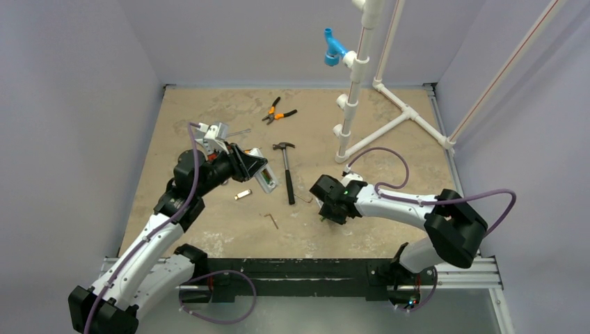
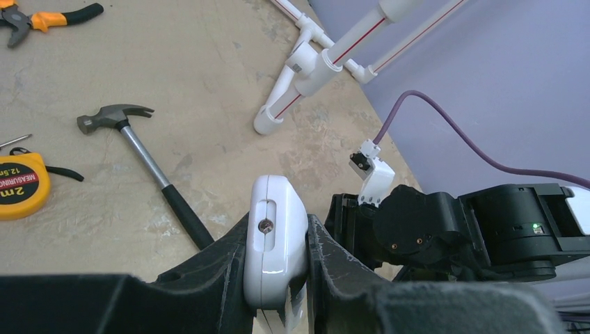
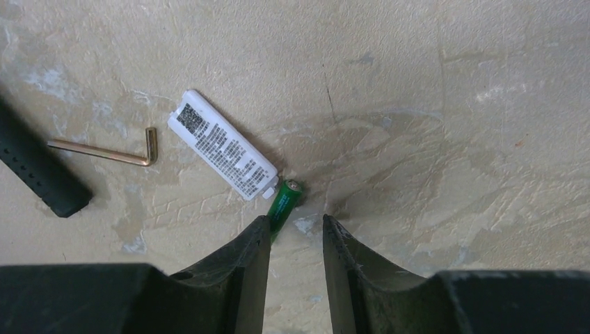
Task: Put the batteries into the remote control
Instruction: Pick up the battery from the center of the board.
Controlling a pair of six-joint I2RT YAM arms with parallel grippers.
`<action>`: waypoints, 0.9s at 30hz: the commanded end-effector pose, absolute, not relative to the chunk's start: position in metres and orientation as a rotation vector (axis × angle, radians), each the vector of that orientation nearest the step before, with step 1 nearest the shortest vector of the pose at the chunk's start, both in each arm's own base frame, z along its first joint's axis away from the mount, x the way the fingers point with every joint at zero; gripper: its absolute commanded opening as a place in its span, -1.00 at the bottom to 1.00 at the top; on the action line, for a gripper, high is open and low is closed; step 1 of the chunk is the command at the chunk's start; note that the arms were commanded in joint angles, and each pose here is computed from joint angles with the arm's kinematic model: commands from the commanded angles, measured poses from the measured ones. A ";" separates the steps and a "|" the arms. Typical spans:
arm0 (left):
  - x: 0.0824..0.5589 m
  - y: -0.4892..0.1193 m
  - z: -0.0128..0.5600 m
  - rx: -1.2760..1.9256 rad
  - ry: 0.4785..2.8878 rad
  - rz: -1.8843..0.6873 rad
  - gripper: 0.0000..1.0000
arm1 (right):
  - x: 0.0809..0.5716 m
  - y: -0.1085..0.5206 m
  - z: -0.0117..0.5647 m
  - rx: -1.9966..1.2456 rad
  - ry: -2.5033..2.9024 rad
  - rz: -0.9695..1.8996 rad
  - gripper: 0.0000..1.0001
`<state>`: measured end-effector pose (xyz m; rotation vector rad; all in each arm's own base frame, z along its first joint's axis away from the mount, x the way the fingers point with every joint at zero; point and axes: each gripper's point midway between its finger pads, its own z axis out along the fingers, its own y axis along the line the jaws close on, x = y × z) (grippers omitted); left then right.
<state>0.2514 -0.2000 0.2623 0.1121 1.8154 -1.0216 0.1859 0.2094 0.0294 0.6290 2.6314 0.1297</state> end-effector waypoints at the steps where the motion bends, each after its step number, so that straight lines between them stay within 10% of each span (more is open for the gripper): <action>1: 0.254 -0.197 0.294 0.121 1.722 -1.013 -1.00 | 0.192 0.212 0.031 0.703 2.623 0.144 -0.36; 27: 0.257 -0.199 0.290 0.115 1.747 -1.012 -1.00 | 0.201 0.207 0.034 0.575 2.553 0.257 -1.00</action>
